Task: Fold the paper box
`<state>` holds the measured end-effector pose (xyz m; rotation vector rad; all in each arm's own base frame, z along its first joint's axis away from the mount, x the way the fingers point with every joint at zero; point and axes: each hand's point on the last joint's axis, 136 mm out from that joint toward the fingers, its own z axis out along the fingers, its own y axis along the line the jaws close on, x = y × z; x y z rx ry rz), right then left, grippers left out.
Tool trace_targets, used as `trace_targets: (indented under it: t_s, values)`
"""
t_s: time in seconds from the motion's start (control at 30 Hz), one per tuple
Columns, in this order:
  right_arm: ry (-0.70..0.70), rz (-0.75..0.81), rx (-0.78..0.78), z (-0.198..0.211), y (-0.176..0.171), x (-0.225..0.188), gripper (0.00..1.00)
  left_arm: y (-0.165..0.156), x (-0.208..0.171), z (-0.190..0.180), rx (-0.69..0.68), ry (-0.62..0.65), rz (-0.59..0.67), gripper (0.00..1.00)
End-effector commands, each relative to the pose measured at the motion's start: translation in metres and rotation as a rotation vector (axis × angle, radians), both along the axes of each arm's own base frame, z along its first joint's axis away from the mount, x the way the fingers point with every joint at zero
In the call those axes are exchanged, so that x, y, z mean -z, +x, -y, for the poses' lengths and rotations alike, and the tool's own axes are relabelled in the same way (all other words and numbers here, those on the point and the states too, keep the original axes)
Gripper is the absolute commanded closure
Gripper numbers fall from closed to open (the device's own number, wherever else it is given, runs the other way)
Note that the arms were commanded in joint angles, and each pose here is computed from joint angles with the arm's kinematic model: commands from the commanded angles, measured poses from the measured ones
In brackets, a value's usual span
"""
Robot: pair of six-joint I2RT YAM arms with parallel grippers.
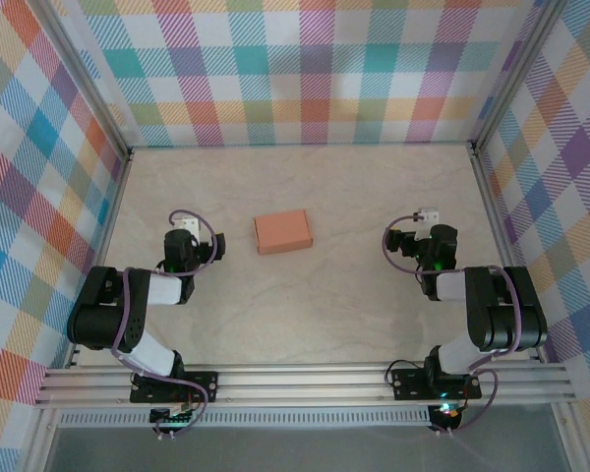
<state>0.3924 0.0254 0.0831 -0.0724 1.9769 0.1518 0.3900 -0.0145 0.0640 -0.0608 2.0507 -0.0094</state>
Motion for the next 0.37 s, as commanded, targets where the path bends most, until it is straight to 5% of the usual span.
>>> trace_targets:
  t_s: [0.0,0.33]
  values:
    - [0.021,0.029,-0.004,-0.0006,0.0052,-0.0097,0.0,0.0095,-0.0148,-0.0003,0.003,-0.021,0.05,0.0]
    - [0.02,0.031,-0.002,-0.0003,0.0048,-0.0097,0.0,0.0092,-0.0134,-0.0006,0.003,-0.02,0.045,0.0]
